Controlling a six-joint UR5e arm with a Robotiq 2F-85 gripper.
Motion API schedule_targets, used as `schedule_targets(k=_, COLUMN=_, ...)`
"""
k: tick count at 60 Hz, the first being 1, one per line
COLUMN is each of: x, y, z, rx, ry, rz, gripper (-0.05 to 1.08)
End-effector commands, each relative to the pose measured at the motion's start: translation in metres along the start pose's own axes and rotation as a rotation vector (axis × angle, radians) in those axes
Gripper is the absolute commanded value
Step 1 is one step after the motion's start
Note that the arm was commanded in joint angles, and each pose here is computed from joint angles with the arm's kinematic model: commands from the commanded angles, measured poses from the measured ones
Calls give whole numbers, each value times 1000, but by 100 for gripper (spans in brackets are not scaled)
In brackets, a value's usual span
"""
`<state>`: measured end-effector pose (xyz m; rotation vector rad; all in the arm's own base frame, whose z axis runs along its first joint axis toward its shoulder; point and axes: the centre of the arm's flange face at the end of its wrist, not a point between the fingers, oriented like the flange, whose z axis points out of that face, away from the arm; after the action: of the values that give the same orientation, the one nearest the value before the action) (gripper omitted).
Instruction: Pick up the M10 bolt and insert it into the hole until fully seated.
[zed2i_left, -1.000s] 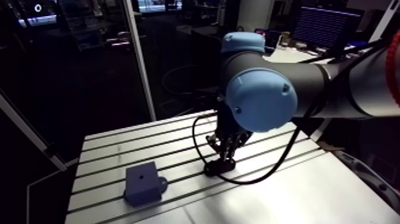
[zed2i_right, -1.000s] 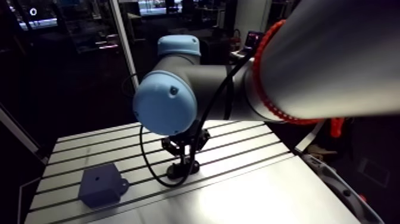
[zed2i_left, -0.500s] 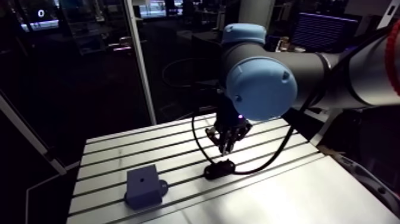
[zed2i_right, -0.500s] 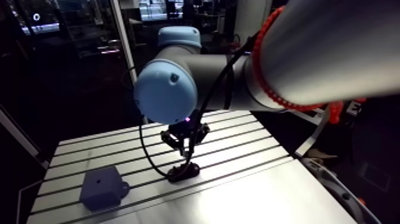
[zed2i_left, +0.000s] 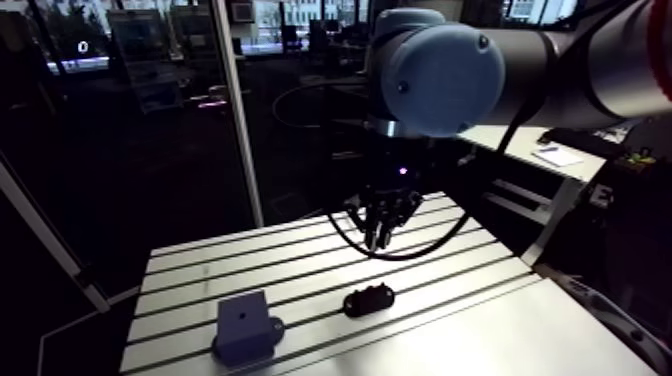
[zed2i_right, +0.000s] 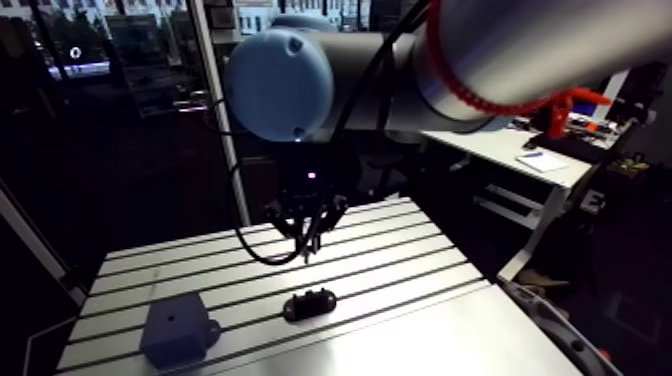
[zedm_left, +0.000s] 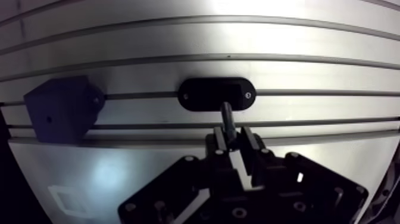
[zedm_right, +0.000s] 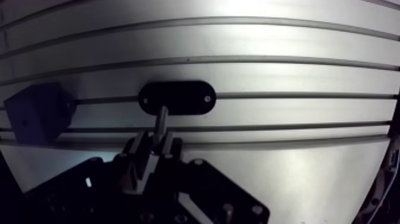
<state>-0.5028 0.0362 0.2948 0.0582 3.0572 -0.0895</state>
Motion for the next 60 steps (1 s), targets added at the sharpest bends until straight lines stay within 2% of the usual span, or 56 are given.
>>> schedule_targets(k=1, x=1, y=-10, z=-39, rx=24, ry=-83, rz=12, gripper=108)
schedule_targets(k=6, x=4, y=-25, z=-50, rx=27, ry=-120, rz=-3, gripper=108)
schedule_targets(k=17, x=15, y=-48, z=-54, rx=21, ry=-140, rz=-52, gripper=108)
schedule_targets(k=20, x=21, y=-58, z=-46, rx=19, ry=-168, rz=-74, gripper=108)
schedule_targets(k=21, x=24, y=-64, z=-43, rx=13, ry=-184, rz=-86, gripper=108)
schedule_targets(k=26, x=30, y=-77, z=-38, rx=3, ry=-208, rz=-102, gripper=108)
schedule_targets(k=27, x=33, y=-84, z=-36, rx=-5, ry=-216, rz=-111, gripper=108)
schedule_targets(k=28, x=33, y=-84, z=-36, rx=-5, ry=-216, rz=-111, gripper=108)
schedule_targets(k=29, x=36, y=-91, z=-34, rx=-14, ry=-225, rz=-123, gripper=108)
schedule_targets(k=30, x=36, y=-91, z=-34, rx=-14, ry=-225, rz=-123, gripper=108)
schedule_targets(k=31, x=39, y=-99, z=-34, rx=-24, ry=-233, rz=-137, gripper=108)
schedule_targets(k=32, x=39, y=-99, z=-34, rx=-24, ry=-233, rz=-137, gripper=108)
schedule_targets(k=34, x=45, y=-114, z=-32, rx=-35, ry=-251, rz=-165, gripper=108)
schedule_targets(k=47, x=58, y=-152, z=-39, rx=-50, ry=-265, rz=-231, gripper=108)
schedule_targets(k=53, x=58, y=-180, z=-38, rx=-65, ry=-278, rz=-281, gripper=108)
schedule_targets(k=60, x=61, y=-193, z=-33, rx=-71, ry=-288, rz=-297, gripper=108)
